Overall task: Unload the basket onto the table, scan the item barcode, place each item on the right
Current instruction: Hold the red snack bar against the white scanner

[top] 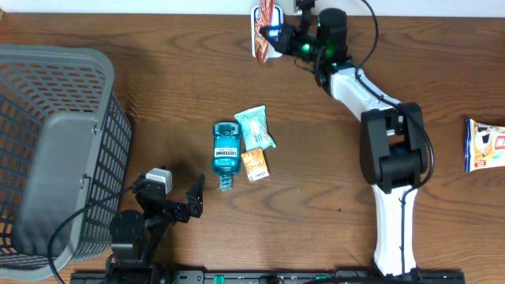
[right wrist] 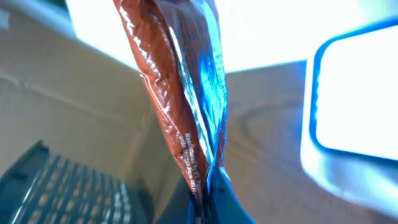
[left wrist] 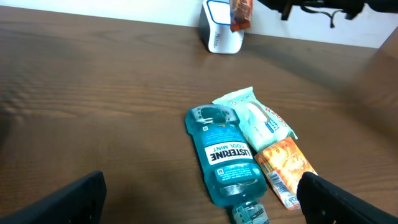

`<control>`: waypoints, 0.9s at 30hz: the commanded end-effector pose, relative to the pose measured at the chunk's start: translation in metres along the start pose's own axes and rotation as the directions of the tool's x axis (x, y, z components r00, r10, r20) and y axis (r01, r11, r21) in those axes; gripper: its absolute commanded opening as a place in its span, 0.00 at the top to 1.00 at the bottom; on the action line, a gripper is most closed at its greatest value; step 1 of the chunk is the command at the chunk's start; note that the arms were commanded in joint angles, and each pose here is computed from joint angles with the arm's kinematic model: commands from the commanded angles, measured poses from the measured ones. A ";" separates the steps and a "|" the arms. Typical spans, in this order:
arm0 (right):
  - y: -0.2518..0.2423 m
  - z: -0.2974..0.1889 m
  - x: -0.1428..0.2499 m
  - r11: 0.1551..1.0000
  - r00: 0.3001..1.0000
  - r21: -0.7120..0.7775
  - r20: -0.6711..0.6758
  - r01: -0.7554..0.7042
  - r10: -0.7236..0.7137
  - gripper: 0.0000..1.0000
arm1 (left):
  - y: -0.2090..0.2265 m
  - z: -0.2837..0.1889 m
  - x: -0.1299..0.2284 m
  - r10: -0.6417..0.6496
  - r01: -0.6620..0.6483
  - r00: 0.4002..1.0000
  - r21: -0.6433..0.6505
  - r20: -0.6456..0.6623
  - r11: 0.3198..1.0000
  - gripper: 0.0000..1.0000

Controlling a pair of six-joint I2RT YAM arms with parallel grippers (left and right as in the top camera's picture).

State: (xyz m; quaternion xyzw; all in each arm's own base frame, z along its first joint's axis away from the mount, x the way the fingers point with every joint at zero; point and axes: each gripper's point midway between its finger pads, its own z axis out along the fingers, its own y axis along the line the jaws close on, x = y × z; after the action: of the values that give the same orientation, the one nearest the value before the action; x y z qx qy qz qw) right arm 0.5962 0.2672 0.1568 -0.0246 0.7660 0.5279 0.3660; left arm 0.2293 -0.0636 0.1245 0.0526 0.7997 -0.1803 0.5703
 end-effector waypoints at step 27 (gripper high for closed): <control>0.024 -0.083 -0.020 0.887 0.968 0.396 -0.174 0.236 -0.180 0.99 | 0.001 0.001 0.013 -0.013 0.013 0.999 0.003 -0.042 1.000 0.02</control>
State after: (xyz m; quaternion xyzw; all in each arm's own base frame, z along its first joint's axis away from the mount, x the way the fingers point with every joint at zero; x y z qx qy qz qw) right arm 0.5560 0.2377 0.1160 -0.0156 0.8854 0.3815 0.2650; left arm 0.2293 -0.0636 0.1246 0.0527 0.7997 -0.1805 0.5702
